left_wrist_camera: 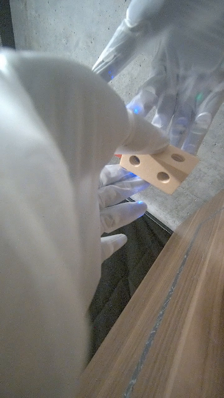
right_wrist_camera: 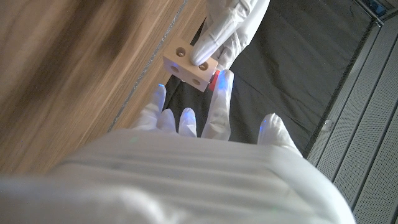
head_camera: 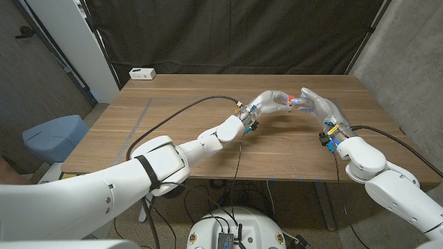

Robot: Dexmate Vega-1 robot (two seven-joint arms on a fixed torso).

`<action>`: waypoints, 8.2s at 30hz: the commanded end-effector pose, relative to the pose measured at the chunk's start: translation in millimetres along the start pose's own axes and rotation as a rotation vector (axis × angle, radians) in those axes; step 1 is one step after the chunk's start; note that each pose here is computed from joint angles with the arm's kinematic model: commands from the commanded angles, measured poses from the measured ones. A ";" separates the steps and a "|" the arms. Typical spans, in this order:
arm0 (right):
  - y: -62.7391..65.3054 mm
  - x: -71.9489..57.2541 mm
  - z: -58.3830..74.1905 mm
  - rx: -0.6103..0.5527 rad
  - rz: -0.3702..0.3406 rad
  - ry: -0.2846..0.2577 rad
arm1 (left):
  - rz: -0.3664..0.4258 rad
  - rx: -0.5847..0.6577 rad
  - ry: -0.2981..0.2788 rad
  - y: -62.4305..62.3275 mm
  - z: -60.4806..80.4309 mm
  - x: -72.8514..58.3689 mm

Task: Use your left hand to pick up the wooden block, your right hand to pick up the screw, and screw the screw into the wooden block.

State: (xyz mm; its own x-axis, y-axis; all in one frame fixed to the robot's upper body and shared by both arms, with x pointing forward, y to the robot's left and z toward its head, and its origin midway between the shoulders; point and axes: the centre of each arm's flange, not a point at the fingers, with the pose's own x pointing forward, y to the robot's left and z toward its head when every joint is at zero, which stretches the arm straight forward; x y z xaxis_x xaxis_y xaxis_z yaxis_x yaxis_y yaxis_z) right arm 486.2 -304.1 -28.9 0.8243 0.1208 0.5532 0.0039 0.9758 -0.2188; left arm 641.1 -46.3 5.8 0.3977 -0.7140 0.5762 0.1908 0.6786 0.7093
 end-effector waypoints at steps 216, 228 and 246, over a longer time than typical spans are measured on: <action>-18.5 -1.7 -0.3 -0.021 0.001 0.003 | -0.008 -0.008 -0.028 -7.5 4.6 -7.6; -15.7 5.6 -4.9 -0.011 0.036 0.012 | -0.009 -0.008 -0.026 -7.6 4.3 -7.9; -14.1 7.8 -6.5 -0.005 0.044 0.017 | -0.005 -0.011 -0.022 -8.7 3.6 -8.5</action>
State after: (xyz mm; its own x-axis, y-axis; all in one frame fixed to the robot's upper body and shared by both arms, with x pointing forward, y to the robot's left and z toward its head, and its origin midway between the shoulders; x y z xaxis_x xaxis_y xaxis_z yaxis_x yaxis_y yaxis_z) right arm 495.2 -318.5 -26.9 0.8332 0.1578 0.5300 -0.0255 0.9684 -0.2481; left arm 632.9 -46.7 -2.7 0.3739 -0.7235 0.5803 0.2015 0.6741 0.7106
